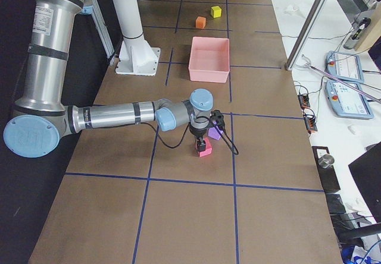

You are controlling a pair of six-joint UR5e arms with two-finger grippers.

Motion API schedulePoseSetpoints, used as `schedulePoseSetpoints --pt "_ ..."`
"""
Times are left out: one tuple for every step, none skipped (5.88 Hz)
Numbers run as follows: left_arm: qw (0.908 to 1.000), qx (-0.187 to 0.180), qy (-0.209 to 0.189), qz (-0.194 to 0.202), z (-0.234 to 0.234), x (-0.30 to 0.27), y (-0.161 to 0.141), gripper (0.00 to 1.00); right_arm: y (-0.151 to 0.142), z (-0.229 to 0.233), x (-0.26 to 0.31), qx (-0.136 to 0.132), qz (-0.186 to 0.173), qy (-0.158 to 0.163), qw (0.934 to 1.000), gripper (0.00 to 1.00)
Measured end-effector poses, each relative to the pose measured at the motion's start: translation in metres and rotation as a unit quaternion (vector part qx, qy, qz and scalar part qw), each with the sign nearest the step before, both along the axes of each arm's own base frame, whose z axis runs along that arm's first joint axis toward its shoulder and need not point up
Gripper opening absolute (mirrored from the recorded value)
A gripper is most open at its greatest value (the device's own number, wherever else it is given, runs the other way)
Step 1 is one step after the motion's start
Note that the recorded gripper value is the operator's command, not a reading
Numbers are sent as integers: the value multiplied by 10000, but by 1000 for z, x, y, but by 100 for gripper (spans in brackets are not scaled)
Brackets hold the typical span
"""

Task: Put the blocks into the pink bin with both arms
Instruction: 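Grasp the red-pink cube with the right gripper and lift it toward the bin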

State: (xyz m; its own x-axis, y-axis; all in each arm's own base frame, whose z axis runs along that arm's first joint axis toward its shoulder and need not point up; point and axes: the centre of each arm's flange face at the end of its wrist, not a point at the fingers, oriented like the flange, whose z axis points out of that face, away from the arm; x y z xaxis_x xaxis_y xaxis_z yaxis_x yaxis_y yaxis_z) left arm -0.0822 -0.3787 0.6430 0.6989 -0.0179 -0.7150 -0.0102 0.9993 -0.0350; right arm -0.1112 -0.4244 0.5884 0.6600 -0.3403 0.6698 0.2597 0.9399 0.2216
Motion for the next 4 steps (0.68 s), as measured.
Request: schedulePoseSetpoints --pt "10000 8 2 -5 -1 0 0 100 -13 4 -21 93 -137 92 9998 99" --pt "10000 17 5 -12 -3 0 0 100 -23 4 -42 206 -272 199 9992 99" --pt "10000 27 10 -20 -5 0 -1 100 -30 3 -60 313 -389 300 9983 98" --pt "10000 33 75 -32 -7 1 -1 100 -38 9 -73 352 -501 370 9974 99"
